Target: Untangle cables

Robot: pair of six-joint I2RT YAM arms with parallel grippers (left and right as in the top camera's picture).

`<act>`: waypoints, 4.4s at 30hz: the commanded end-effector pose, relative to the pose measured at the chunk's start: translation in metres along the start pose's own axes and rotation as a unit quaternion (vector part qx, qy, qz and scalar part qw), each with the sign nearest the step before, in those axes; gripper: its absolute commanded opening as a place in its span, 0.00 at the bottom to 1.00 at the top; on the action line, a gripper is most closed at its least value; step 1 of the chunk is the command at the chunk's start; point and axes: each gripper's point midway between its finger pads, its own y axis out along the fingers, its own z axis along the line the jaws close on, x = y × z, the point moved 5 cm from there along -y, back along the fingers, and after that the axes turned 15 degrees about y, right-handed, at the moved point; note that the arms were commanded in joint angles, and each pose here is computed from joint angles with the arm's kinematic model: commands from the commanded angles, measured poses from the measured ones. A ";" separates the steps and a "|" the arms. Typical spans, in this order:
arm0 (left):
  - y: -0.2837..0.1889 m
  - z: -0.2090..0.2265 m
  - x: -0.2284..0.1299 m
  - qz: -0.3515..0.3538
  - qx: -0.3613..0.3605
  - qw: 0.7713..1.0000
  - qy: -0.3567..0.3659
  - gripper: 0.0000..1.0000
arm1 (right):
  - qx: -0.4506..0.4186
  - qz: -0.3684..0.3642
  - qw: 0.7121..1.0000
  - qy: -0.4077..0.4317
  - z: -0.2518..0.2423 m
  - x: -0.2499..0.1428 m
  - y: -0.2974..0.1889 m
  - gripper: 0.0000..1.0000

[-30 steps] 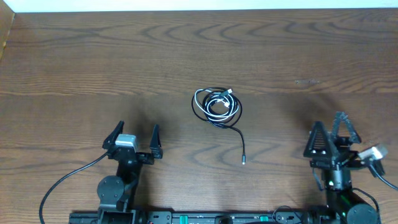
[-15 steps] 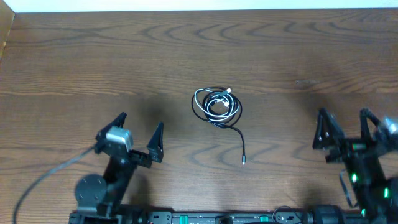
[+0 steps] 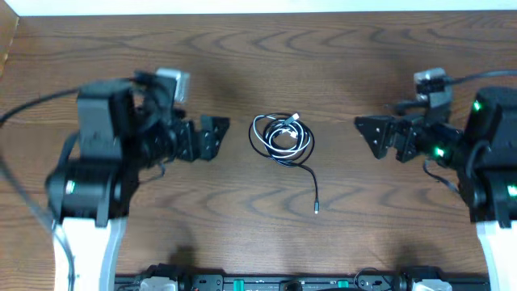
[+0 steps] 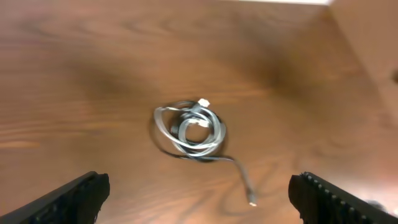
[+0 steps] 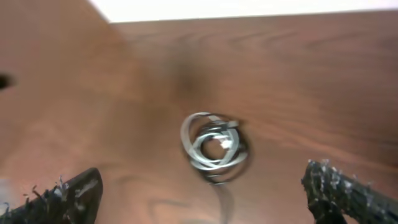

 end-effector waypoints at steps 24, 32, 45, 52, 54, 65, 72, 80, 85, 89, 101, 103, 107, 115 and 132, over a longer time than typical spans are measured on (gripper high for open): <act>0.161 0.056 -0.076 0.269 -0.098 0.919 -0.272 0.97 | -0.095 0.280 0.913 0.283 -0.072 -0.095 0.198 0.74; 0.182 0.054 -0.094 0.307 -0.099 0.906 -0.274 0.98 | -0.146 0.297 0.886 0.326 -0.093 -0.124 0.230 0.73; 0.190 0.065 -0.105 0.335 0.002 0.913 -0.231 0.98 | -0.202 0.263 0.893 0.304 -0.109 -0.126 0.240 0.49; 0.191 0.066 -0.104 0.334 0.002 0.914 -0.230 0.98 | -0.222 0.261 0.892 0.296 -0.102 -0.135 0.243 0.47; 0.191 0.066 -0.104 0.332 0.002 0.915 -0.230 0.98 | -0.221 0.262 0.892 0.296 -0.100 -0.137 0.244 0.44; 0.191 0.066 -0.104 0.332 0.002 0.915 -0.230 0.98 | -0.233 0.254 0.890 0.297 -0.101 -0.137 0.245 0.28; 0.191 0.066 -0.104 0.332 0.002 0.915 -0.230 0.98 | -0.233 0.253 0.890 0.297 -0.101 -0.137 0.245 0.21; 0.191 0.066 -0.103 0.331 0.002 0.915 -0.229 0.98 | -0.233 0.253 0.891 0.297 -0.101 -0.137 0.245 0.12; 0.191 0.066 -0.103 0.331 0.002 0.915 -0.229 0.97 | -0.233 0.253 0.891 0.297 -0.101 -0.137 0.245 0.04; 0.191 0.066 -0.103 0.331 0.002 0.915 -0.229 0.98 | -0.233 0.253 0.890 0.298 -0.101 -0.137 0.245 0.01; 0.191 0.066 -0.103 0.331 0.002 0.915 -0.229 0.98 | -0.160 0.260 0.895 0.324 -0.084 -0.107 0.247 0.01; 0.191 0.066 -0.103 0.331 0.002 0.915 -0.229 0.98 | -0.147 0.259 0.897 0.328 -0.081 -0.100 0.247 0.01; 0.191 0.066 -0.103 0.331 0.002 0.915 -0.229 0.98 | -0.119 0.262 0.897 0.335 -0.074 -0.089 0.246 0.01; 0.191 0.066 -0.103 0.331 0.002 0.915 -0.229 0.98 | -0.053 0.270 0.895 0.350 -0.065 -0.066 0.240 0.01; 0.192 0.066 -0.103 0.329 0.003 0.916 -0.229 0.97 | -0.009 0.154 0.951 0.268 -0.030 0.008 0.179 0.37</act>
